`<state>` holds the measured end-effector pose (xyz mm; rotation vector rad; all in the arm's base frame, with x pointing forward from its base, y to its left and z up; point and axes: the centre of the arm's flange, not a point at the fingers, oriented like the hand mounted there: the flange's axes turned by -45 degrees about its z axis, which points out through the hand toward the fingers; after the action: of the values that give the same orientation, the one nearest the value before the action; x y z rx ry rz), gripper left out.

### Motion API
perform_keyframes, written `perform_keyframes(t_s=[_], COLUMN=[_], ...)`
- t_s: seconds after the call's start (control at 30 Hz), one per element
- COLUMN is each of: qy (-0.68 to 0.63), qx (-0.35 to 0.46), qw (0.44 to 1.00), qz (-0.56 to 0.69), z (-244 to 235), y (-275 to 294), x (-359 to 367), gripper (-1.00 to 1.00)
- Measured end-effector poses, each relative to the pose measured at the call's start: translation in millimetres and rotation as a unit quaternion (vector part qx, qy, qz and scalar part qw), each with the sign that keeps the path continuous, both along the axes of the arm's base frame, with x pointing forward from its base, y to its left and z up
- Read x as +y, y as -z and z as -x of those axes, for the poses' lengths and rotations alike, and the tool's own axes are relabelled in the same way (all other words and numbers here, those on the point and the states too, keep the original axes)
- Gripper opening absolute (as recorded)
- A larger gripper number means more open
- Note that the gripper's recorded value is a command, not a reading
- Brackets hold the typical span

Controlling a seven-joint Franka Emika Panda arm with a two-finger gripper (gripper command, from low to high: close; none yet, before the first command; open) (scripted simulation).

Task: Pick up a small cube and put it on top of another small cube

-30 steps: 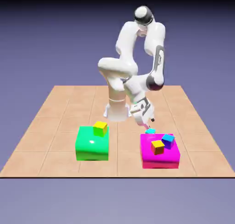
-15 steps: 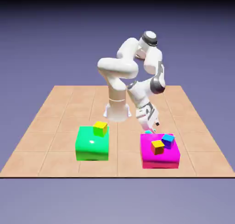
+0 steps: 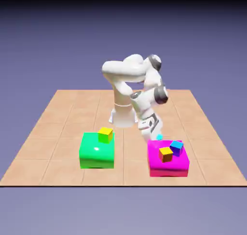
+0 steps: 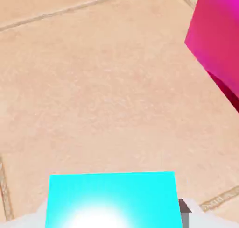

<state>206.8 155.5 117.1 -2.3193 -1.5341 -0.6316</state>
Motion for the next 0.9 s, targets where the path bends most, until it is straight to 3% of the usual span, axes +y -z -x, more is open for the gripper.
perform_keyframes(t_s=[0.43,0.9], qy=[-0.001,0.005], qx=[-0.014,0.008], qw=[1.000,1.000], qz=[-0.015,0.008], z=[11,-4], y=[-37,-59], x=[10,-31], gripper=[-1.00,-1.00])
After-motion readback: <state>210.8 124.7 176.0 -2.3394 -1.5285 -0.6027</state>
